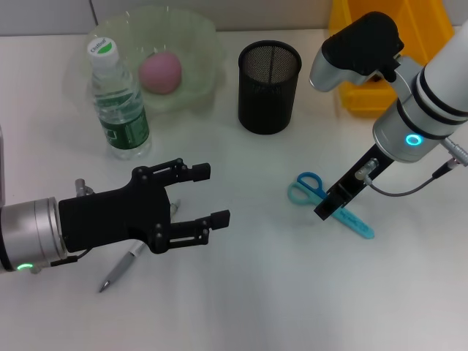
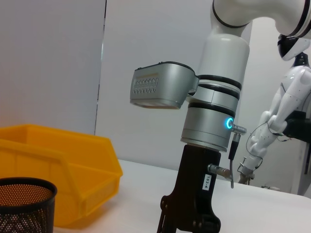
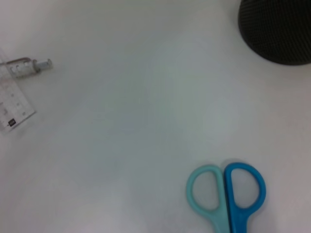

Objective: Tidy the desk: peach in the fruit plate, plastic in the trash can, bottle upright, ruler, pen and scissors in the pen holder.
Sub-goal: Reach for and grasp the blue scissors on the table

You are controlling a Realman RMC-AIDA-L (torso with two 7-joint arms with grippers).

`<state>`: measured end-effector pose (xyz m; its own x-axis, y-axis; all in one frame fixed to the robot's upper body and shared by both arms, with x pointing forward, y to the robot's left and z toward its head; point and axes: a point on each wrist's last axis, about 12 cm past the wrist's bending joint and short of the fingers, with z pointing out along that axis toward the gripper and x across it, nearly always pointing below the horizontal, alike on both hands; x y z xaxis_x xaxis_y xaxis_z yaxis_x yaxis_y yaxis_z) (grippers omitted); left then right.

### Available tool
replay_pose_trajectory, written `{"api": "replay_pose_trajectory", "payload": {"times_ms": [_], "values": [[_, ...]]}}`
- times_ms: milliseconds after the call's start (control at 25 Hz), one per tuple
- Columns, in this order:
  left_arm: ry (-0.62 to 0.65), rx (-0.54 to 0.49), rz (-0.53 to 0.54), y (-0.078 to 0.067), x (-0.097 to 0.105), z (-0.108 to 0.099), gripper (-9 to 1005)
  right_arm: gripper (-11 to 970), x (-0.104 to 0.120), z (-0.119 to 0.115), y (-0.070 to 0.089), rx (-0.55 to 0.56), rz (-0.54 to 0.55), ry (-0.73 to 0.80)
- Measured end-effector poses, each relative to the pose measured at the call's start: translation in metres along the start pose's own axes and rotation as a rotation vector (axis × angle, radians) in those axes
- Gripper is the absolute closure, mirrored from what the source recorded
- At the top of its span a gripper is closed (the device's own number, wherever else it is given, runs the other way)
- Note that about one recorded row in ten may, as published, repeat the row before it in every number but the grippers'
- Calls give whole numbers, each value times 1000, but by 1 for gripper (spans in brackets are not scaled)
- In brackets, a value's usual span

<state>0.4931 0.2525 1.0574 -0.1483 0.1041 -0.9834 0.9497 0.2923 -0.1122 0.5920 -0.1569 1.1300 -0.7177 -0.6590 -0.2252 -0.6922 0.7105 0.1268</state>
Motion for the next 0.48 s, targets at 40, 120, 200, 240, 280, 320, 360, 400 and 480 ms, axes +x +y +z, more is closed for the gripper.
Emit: {"api": "replay_pose_trajectory", "payload": {"times_ms": [40, 120, 200, 240, 280, 320, 360, 400, 480], "values": [[1, -2, 0, 0, 0, 0, 208, 350, 0, 1, 0, 0, 2, 2], [1, -2, 0, 0, 0, 0, 208, 350, 1, 1, -1, 1, 3, 6], [2, -5, -1, 0, 1, 0, 208, 350, 1, 1, -1, 1, 4, 9], [2, -6, -1, 0, 1, 0, 208, 350, 1, 1, -1, 1, 4, 10], [3, -6, -1, 0, 1, 0, 208, 350, 1, 1, -1, 2, 4, 10], [3, -6, -1, 0, 1, 0, 208, 350, 1, 1, -1, 3, 4, 10], [3, -6, -1, 0, 1, 0, 208, 351, 1, 1, -2, 5, 4, 11], [3, -6, -1, 0, 1, 0, 208, 351, 1, 2, -2, 7, 4, 13], [3, -6, 0, 1, 0, 0, 208, 351, 2, 2, -3, 10, 5, 17]]}}
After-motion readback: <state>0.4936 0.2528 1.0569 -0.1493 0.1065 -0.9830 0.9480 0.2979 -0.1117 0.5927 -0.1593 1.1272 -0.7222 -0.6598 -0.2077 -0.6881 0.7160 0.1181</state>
